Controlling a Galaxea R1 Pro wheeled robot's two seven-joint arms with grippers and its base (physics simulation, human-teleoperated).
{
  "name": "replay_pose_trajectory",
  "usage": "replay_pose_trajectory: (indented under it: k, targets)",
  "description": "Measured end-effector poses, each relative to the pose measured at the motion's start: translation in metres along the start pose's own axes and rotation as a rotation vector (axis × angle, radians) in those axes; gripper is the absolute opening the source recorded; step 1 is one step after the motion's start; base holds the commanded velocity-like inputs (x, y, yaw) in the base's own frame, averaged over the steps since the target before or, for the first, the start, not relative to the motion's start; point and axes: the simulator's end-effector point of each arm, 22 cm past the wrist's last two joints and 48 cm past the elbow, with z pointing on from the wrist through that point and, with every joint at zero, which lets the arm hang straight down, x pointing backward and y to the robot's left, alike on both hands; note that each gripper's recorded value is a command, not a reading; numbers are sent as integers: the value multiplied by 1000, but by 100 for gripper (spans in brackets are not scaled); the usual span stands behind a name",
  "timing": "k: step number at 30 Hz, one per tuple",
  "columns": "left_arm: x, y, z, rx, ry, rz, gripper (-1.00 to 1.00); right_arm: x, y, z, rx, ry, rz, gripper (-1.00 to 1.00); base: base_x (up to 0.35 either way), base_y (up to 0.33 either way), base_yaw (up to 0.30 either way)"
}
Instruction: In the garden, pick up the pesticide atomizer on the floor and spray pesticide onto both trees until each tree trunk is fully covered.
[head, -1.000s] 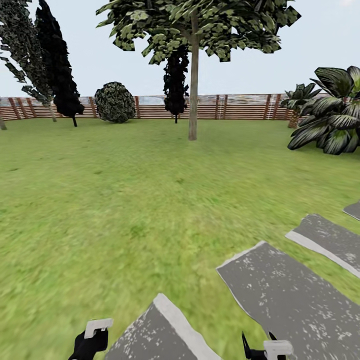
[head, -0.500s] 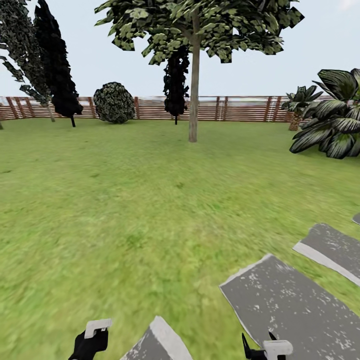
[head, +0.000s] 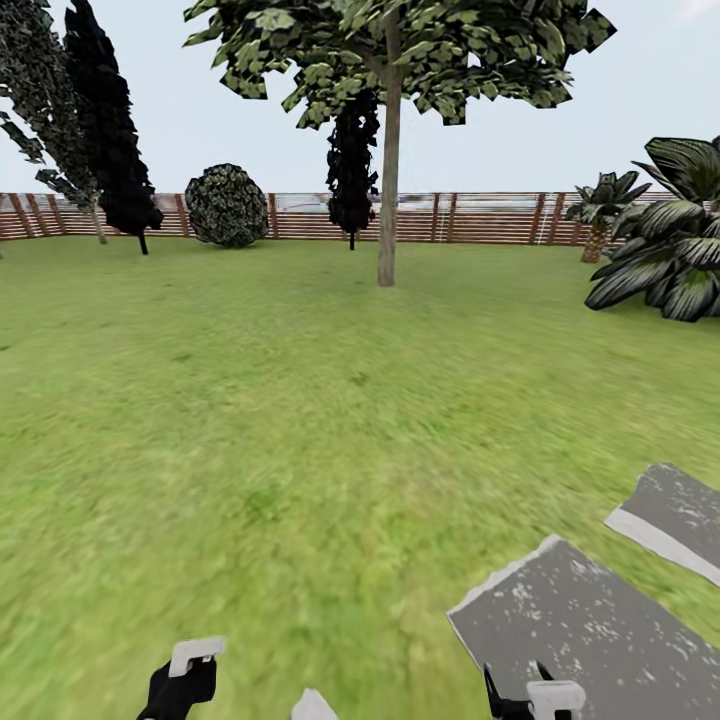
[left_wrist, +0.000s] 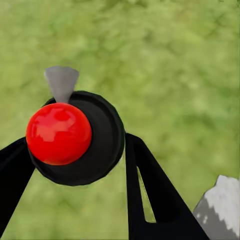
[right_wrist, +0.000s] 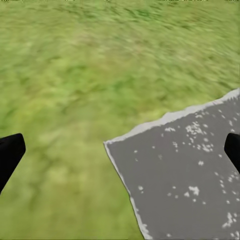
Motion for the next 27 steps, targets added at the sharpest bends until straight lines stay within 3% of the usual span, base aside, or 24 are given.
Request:
replay_pose_trajectory:
  k: [27]
  targets:
    - [0,0,0,0,0,0,-100,0,0,0,0,0,0,100,338,0,0]
